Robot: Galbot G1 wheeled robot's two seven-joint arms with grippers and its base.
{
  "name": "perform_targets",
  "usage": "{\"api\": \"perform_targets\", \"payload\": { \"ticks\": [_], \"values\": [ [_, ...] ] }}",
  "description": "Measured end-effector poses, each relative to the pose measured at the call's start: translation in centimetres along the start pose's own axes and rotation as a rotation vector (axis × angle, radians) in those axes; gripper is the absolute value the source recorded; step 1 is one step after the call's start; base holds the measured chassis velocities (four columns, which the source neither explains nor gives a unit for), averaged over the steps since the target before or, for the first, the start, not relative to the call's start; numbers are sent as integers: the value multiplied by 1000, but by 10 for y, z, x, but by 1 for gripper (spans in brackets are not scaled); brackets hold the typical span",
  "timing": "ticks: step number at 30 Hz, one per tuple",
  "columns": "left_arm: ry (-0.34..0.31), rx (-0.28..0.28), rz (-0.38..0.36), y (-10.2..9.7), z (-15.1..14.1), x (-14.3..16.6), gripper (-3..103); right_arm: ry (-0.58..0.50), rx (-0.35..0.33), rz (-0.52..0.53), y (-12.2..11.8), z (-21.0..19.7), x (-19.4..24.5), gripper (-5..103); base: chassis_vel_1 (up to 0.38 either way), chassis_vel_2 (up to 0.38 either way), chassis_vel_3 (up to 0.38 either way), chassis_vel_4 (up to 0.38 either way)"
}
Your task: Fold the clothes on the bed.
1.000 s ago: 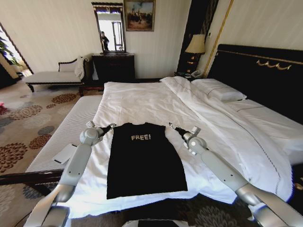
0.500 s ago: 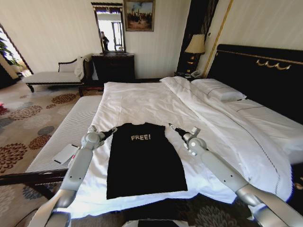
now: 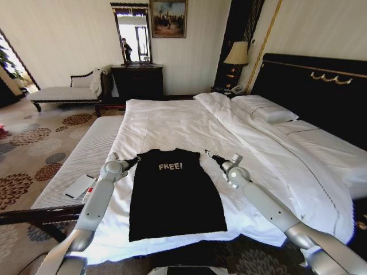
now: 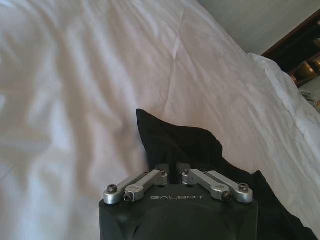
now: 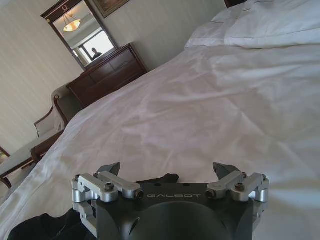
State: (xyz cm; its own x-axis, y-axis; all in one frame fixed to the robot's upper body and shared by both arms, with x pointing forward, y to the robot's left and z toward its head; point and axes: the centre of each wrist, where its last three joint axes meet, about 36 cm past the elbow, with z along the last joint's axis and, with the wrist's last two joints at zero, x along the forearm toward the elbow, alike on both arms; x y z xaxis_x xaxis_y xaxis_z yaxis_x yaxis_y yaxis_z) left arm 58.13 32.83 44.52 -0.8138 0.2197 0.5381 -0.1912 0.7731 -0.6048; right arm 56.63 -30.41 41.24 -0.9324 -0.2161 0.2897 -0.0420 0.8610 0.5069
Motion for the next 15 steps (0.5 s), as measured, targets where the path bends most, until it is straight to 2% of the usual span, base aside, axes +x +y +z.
{"api": "perform_targets", "payload": {
  "ticks": [2,4,12,15],
  "values": [
    [-1,-2,0,0,0,0,6,-1,0,0,0,0,0,100,0,0,0,0],
    [-4,-10,3,-1,-1,2,1,-1,0,0,0,0,-1,100,0,0,0,0],
    [-3,-41,11,-5,4,9,0,1,3,3,0,1,-3,100,0,0,0,0],
    [-3,-108,32,-13,13,14,0,0,3,3,0,1,-3,100,0,0,0,0]
  ]
}}
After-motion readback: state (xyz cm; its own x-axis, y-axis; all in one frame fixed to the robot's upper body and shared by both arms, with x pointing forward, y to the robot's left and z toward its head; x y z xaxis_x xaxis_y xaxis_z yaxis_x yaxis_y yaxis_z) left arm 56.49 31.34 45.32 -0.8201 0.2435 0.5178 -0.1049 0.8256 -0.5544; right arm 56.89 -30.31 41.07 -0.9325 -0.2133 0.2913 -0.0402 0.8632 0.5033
